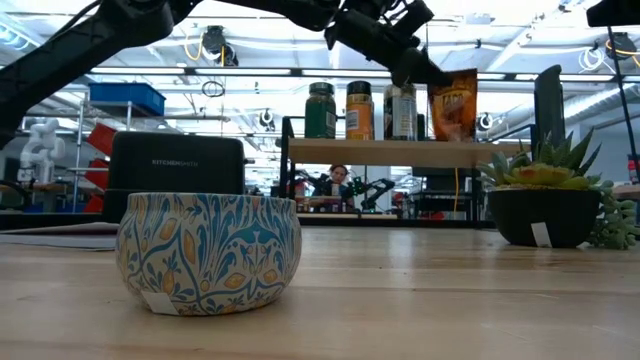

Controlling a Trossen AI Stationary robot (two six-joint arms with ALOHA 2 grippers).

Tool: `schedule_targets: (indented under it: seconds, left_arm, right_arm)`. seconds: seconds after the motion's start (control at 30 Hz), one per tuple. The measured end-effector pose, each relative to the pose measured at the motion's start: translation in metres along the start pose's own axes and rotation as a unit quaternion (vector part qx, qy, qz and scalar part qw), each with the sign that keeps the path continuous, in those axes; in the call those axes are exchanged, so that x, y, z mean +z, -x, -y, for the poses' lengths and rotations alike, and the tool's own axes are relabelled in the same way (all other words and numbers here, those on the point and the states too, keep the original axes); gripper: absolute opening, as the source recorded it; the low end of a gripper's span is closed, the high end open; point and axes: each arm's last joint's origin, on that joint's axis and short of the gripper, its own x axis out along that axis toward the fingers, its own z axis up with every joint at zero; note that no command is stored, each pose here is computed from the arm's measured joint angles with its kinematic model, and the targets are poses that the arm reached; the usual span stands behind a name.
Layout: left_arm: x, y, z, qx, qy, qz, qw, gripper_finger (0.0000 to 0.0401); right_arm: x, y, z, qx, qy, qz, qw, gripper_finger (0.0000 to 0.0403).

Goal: Shelf spices
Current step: Put the orange seasoning pack on the shelf

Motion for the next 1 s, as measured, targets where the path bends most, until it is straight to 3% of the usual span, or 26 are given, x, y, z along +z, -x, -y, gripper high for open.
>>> schedule_targets:
  seconds: [0.27,1.0]
  left_arm:
    - [0.003,-0.001,0.001,0.013,-0.007,-0.002,1.000,0.0050]
    - [0.012,-0.004,0.011,0.031,-0.073,-0.036,0.996,0.0052]
  right_arm:
    - [0.000,0.000,0.000,0.000,-0.002,0.000,1.000,0.0199]
    - [0.000,0.000,-0.001,0.008,-0.008,-0.009,1.000,0.0199]
